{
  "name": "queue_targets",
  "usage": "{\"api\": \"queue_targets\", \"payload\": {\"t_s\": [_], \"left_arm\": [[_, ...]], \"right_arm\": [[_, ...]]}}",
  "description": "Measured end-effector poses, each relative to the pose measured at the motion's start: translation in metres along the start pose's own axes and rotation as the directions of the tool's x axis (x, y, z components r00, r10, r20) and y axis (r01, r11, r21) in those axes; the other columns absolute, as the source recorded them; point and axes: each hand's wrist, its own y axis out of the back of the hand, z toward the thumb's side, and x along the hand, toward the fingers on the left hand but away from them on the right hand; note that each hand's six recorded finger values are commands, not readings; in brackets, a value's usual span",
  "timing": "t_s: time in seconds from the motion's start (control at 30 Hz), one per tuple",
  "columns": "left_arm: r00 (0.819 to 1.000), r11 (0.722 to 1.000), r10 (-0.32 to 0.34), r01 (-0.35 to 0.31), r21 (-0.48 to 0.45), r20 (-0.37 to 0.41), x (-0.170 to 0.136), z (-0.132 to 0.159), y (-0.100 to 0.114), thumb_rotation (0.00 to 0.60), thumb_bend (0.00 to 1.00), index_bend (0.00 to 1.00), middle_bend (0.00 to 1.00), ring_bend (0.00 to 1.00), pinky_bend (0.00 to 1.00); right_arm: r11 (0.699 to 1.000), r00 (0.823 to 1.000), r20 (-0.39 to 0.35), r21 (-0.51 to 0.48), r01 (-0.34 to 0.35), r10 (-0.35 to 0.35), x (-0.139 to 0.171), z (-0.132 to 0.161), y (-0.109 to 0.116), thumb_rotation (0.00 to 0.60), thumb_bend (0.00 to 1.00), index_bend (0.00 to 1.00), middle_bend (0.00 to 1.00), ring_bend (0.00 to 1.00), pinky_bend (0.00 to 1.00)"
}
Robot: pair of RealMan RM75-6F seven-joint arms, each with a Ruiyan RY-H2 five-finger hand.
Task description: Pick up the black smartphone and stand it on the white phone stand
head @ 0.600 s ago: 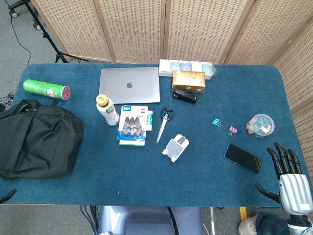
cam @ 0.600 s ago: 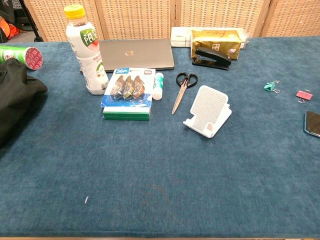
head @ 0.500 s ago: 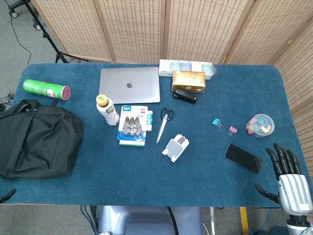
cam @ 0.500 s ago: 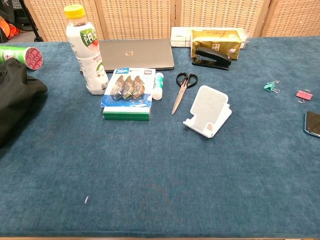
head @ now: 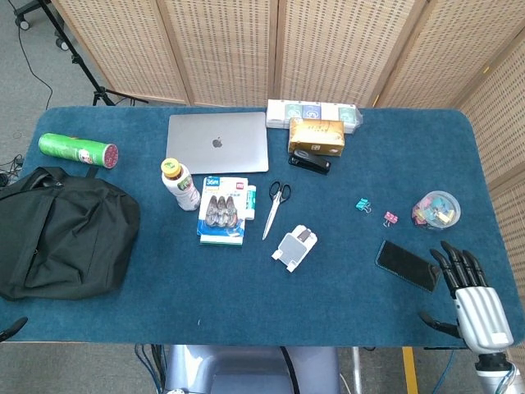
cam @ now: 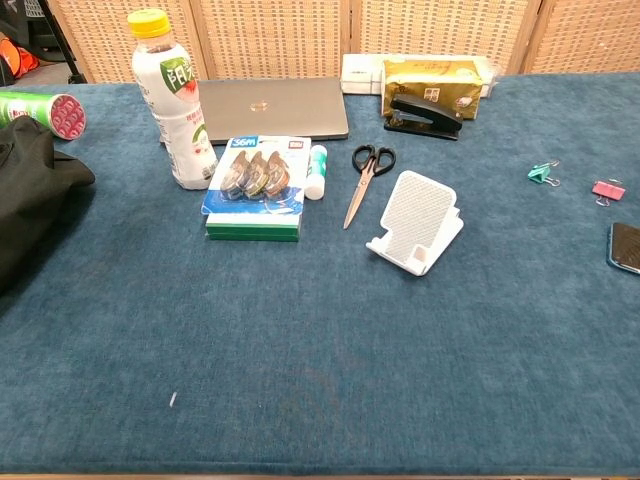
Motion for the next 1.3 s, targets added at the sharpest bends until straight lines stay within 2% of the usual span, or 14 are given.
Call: {"api": "queue_targets", "payload": {"t_s": [0.1,0.13,0.2,0.27,0.33,0.43,0.8,1.03,1.13,1.3], "left_arm": [[1.0,1.0,-0.001,0.001,-0.005,-0.001,0.0,0.0,0.001,0.6,0.0,0.0,0.0,0.0,0.0],[1.0,1.0,0.001,-0.001,-0.005,0.0,0.001,0.0,0.001,0.6,0.0,0.0,0.0,0.0,0.0],[1.0,1.0,0.0,0.0,-0.003,0.001,0.001,0.0,0.001,0.6,0.0,0.0,0.0,0.0,0.0],[1.0,1.0,-0.005,0.005,-0.002,0.002,0.001,0.001,-0.001,0.6,0.0,0.0,0.0,0.0,0.0],[1.0,1.0,-0.011,0.011,0.0,0.002,0.001,0.001,-0.002,0.6,0.0,0.0,0.0,0.0,0.0],[1.0,1.0,-0.015,0.015,0.003,0.001,0.002,0.001,-0.003,0.6,0.0,0.0,0.0,0.0,0.0],[1.0,1.0,-0.02,0.02,0.006,0.002,0.002,0.002,-0.005,0.6,0.0,0.0,0.0,0.0,0.0],[1.0,1.0,-0.03,0.03,0.004,0.004,0.003,0.003,-0.007,0.6,0.0,0.0,0.0,0.0,0.0],[1.0,1.0,-0.031,0.031,0.006,0.004,0.003,0.003,-0.007,0.6,0.0,0.0,0.0,0.0,0.0],[0.999,0.999,-0.035,0.035,0.009,0.005,0.004,0.003,-0.008,0.6,0.0,0.0,0.0,0.0,0.0]], "right_arm": [[0.994,0.994,-0.013,-0.036,-0.107,0.107,-0.013,-0.006,-0.012,0.6,0.03,0.04,0.0,0.0,0.0],[0.988,0.99,-0.014,-0.05,-0.143,0.143,-0.018,-0.009,-0.016,0.6,0.08,0.05,0.0,0.0,0.0],[0.971,0.974,-0.008,-0.078,-0.227,0.227,-0.027,-0.018,-0.024,0.6,0.23,0.07,0.0,0.0,0.0],[0.951,0.956,0.007,-0.098,-0.292,0.294,-0.035,-0.028,-0.031,0.6,0.45,0.09,0.0,0.0,0.0],[0.927,0.932,0.037,-0.124,-0.353,0.36,-0.044,-0.042,-0.036,0.6,0.6,0.1,0.01,0.0,0.0],[0.898,0.898,0.101,-0.159,-0.41,0.428,-0.055,-0.066,-0.041,0.6,0.7,0.12,0.01,0.0,0.0],[0.852,0.812,0.26,-0.199,-0.485,0.523,-0.068,-0.114,-0.049,0.6,0.75,0.17,0.06,0.0,0.0],[0.824,0.758,0.323,-0.21,-0.527,0.567,-0.064,-0.134,-0.061,0.6,0.75,0.17,0.06,0.0,0.0],[0.82,0.746,0.34,-0.215,-0.531,0.572,-0.066,-0.14,-0.066,0.6,0.77,0.17,0.06,0.0,0.0],[0.832,0.752,0.356,-0.22,-0.509,0.555,-0.074,-0.146,-0.069,0.6,0.78,0.17,0.06,0.0,0.0]]}}
